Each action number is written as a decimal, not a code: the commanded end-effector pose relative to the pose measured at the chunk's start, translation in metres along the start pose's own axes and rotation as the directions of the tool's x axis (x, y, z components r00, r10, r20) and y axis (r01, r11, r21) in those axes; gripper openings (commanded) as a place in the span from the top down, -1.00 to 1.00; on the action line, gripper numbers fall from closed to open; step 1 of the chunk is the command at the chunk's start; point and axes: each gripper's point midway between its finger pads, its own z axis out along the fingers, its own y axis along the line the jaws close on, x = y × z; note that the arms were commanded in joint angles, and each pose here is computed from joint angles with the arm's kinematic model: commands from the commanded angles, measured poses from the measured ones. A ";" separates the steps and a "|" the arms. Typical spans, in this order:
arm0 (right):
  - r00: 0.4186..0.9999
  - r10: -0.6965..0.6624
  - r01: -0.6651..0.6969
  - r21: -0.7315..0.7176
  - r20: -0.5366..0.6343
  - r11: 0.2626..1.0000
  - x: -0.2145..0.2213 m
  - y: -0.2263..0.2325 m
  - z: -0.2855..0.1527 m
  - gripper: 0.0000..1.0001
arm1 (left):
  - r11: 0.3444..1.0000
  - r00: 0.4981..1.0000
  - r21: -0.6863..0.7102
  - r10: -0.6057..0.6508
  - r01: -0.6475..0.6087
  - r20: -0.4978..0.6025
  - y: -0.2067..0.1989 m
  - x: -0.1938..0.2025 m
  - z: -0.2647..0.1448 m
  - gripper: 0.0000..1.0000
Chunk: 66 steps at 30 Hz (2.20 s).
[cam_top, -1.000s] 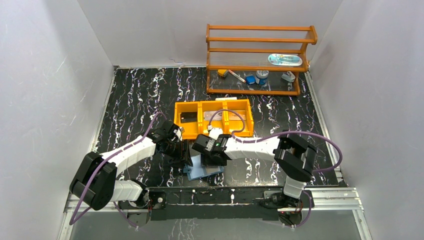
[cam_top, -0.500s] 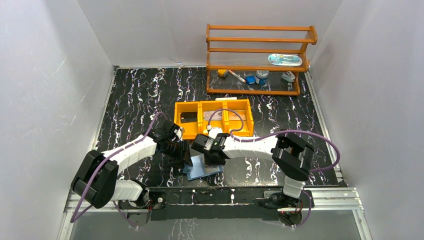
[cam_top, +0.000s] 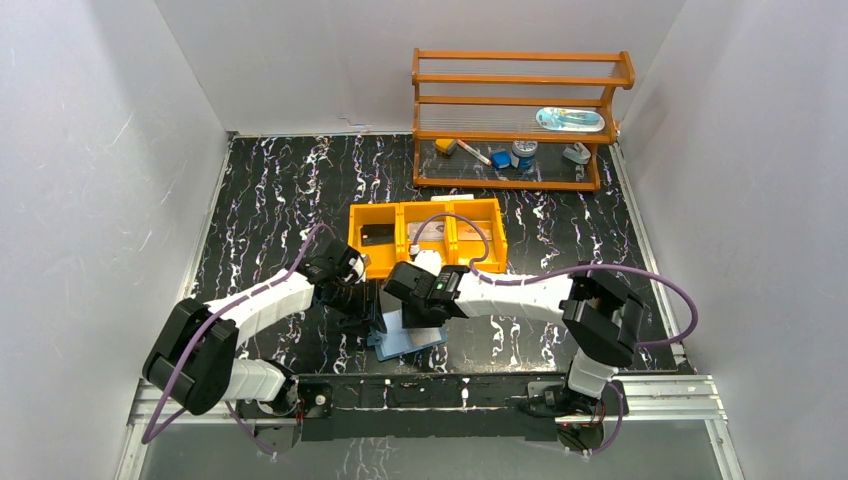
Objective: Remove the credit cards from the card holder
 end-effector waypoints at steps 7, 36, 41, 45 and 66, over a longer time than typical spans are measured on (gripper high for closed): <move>0.996 0.046 -0.050 0.055 0.081 0.997 -0.016 -0.019 -0.012 -0.20 | 0.999 1.000 0.039 0.015 -0.015 -0.005 -0.011 -0.001 -0.005 0.00; 1.000 -0.010 0.013 0.132 -0.028 0.991 0.008 -0.034 0.017 -0.43 | 0.999 0.999 0.044 0.031 -0.030 -0.018 -0.013 -0.003 -0.003 0.00; 0.999 -0.011 0.016 0.136 -0.037 0.991 0.009 -0.034 0.020 -0.20 | 0.998 0.999 0.043 0.035 -0.034 -0.020 -0.013 -0.003 -0.004 0.01; 1.000 -0.015 0.015 0.123 -0.003 0.992 -0.001 -0.025 0.010 0.05 | 0.998 0.999 0.046 0.034 -0.033 -0.018 -0.014 -0.004 -0.004 0.01; 0.998 -0.020 0.019 0.024 0.055 1.000 -0.016 0.007 -0.021 -0.07 | 0.999 0.999 0.042 0.033 -0.032 -0.028 -0.014 -0.004 -0.002 0.02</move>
